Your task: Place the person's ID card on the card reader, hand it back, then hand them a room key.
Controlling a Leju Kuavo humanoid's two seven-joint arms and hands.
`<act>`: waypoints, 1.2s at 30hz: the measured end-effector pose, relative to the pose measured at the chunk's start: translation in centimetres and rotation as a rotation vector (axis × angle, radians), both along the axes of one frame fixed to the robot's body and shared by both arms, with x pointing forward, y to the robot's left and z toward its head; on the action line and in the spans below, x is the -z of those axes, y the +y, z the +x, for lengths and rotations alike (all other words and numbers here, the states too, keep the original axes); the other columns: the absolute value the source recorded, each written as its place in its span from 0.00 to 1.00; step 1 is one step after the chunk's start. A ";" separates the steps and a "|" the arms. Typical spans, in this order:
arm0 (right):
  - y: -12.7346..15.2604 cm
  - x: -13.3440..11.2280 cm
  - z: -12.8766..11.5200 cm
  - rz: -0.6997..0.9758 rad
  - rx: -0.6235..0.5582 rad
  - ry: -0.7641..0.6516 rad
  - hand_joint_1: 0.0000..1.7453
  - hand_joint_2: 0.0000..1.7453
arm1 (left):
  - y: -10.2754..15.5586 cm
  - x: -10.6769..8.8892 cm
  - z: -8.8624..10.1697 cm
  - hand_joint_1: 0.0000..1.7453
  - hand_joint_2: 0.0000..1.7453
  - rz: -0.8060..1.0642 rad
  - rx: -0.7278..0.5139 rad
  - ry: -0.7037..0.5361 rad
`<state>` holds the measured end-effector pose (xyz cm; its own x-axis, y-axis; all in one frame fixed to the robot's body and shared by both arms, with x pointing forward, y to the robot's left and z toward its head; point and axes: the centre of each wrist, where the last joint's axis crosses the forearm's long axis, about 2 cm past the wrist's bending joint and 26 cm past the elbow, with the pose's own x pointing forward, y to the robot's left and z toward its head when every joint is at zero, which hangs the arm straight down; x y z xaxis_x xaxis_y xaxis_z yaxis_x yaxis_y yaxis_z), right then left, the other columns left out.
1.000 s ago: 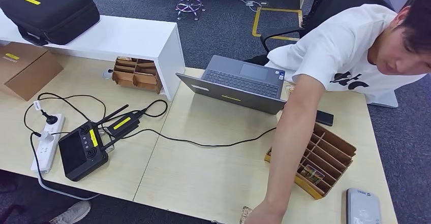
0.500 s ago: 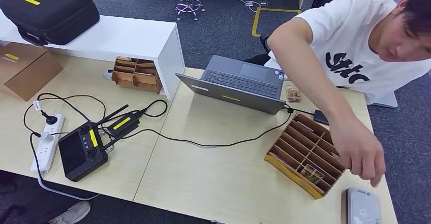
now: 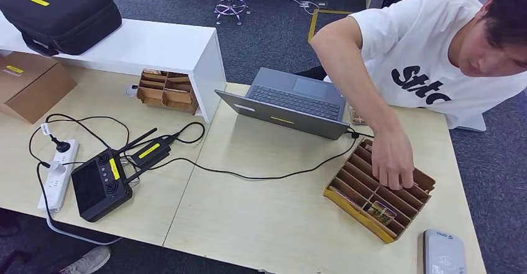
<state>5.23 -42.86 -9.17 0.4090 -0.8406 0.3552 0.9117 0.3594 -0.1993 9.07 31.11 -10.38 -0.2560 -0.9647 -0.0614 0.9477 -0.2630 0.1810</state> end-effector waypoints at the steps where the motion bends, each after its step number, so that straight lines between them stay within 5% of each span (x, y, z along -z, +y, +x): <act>1: 0.2 0.1 0.0 0.033 -0.032 0.016 0.00 1.00 | 0.0 0.0 0.1 0.00 1.00 -0.001 0.005 0.000; 14: 1.8 0.4 1.1 0.209 -0.761 0.283 0.00 1.00 | 0.0 -0.4 1.9 0.00 1.00 0.010 0.081 -0.007; 23: 2.7 0.4 2.0 0.253 -0.982 0.312 0.00 1.00 | 0.0 -0.6 2.5 0.00 1.00 0.007 0.126 -0.005; 36: 3.4 0.4 2.8 0.281 -1.116 0.302 0.00 1.00 | -0.1 -0.7 3.0 0.00 1.00 0.007 0.168 -0.007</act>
<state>8.03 -39.43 -9.61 0.9998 0.0006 -0.0214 -0.0036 0.9902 -0.1399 12.09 31.06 -9.68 -0.4130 -0.9080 -0.0701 0.8891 -0.4186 0.1852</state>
